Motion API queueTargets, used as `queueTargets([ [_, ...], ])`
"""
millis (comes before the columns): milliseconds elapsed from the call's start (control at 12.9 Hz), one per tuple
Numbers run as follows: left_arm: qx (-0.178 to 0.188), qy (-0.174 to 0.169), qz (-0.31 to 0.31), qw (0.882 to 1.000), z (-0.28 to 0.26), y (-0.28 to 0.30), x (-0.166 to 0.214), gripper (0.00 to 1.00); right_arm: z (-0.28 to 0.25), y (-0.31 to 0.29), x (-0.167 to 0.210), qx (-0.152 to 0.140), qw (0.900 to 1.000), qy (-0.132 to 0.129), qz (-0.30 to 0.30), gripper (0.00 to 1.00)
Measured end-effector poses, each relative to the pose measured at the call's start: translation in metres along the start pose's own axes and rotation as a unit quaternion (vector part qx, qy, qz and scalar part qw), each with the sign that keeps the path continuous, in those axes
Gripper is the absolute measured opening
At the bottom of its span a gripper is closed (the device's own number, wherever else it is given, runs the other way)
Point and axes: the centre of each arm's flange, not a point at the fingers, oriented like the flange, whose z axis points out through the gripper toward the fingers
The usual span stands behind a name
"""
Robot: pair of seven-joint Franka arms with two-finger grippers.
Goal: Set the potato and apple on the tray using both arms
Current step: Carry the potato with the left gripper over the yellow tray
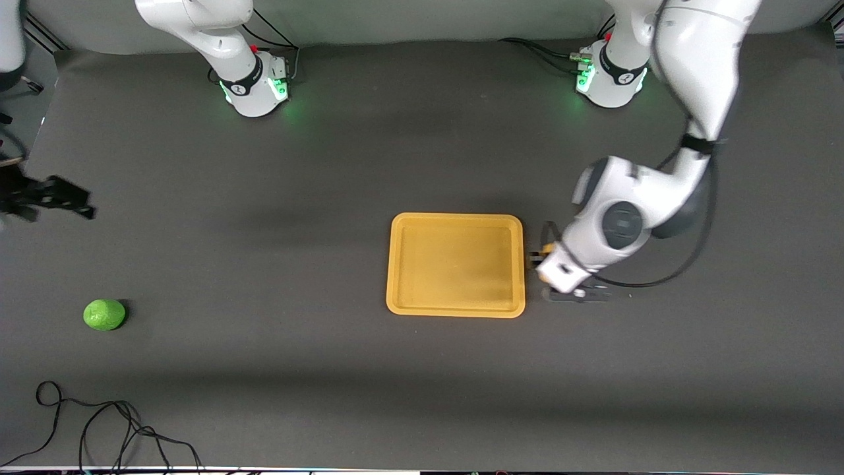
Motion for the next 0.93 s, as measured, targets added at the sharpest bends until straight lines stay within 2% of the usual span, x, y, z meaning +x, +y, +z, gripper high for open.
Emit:
queueTargets([
  [155, -0.004, 0.003, -0.009, 1.000, 0.027, 0.046, -0.014, 0.59, 0.020, 0.074, -0.005, -0.007, 1.000, 0.005, -0.014, 1.00],
  [310, -0.009, 0.005, -0.012, 1.000, 0.061, 0.068, -0.023, 0.59, 0.034, 0.128, -0.007, 0.002, 0.999, 0.013, -0.029, 1.00],
  [543, -0.005, 0.000, -0.021, 1.000, 0.086, 0.060, -0.019, 0.59, 0.060, 0.173, 0.009, 0.022, 0.998, 0.022, -0.048, 1.00],
  [698, -0.003, 0.003, -0.022, 1.000, 0.084, 0.058, -0.016, 0.63, 0.103, 0.183, 0.026, 0.033, 0.998, 0.021, -0.048, 1.00],
  [930, 0.000, 0.007, -0.016, 1.000, 0.082, 0.059, -0.015, 0.94, 0.184, 0.177, 0.054, 0.032, 0.998, 0.028, -0.042, 1.00],
])
